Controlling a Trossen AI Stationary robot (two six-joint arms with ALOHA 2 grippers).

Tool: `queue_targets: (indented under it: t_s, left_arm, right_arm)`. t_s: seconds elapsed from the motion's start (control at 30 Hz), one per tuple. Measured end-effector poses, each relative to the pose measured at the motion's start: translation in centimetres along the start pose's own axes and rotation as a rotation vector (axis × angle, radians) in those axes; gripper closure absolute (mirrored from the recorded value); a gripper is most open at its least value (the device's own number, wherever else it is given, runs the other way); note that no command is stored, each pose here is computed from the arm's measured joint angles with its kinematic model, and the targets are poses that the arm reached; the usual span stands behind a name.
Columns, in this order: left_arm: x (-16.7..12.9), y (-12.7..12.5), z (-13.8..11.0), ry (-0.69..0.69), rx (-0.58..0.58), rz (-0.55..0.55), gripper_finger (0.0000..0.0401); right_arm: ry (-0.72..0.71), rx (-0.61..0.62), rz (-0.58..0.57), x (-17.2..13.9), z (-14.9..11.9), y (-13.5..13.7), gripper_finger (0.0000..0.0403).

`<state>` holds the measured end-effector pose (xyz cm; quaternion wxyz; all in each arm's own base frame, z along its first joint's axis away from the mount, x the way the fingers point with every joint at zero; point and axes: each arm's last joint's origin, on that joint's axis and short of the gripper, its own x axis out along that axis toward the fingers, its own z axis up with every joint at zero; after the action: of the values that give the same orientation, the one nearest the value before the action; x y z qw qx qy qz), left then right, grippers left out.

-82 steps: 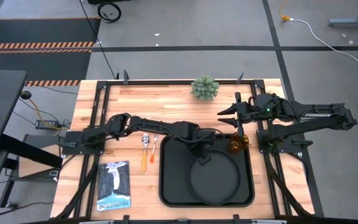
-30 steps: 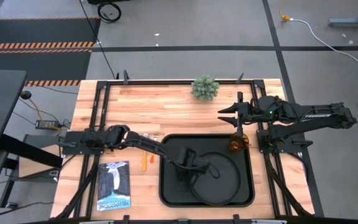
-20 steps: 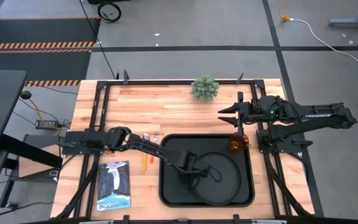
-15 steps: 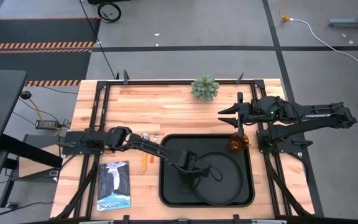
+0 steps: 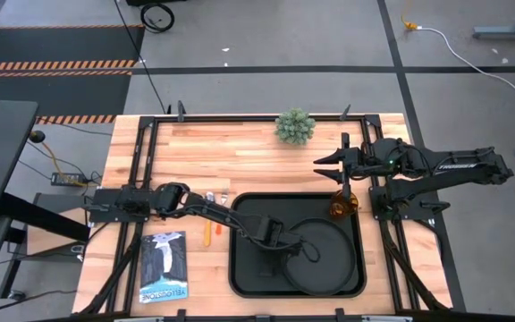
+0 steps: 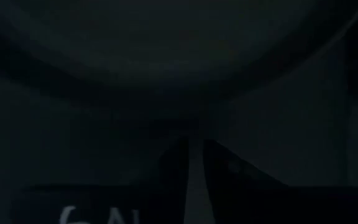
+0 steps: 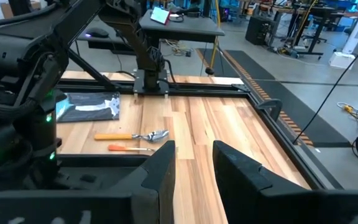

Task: Pick and place plate/cup/fork/spoon on tray
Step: Put the black plate on the black tray to the bottom left of the brown cup, then put the orange fork on the black tray to the left of the grey plate

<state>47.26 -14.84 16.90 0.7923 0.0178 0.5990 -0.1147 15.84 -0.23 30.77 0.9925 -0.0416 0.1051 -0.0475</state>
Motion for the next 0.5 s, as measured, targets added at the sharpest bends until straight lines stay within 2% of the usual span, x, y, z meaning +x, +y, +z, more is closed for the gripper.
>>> queue_targets:
  t_s: [0.17, 0.4, 0.5]
  left_arm:
    - [-1.4, 0.5, -1.5, 0.142, -0.004, 0.130, 0.0347]
    - [-2.7, 0.1, -3.2, 0.294, 0.137, 0.407, 0.0347]
    - [-2.8, -0.1, -3.5, 0.320, 0.137, 0.437, 0.0347]
  right_arm:
    - [0.013, 0.000, 0.001, 0.0, -0.1, 0.0, 0.0289]
    - [0.028, -0.003, 0.003, 0.2, -0.5, 0.1, 0.0289]
    - [0.029, -0.002, 0.006, 0.2, -0.6, 0.1, 0.0289]
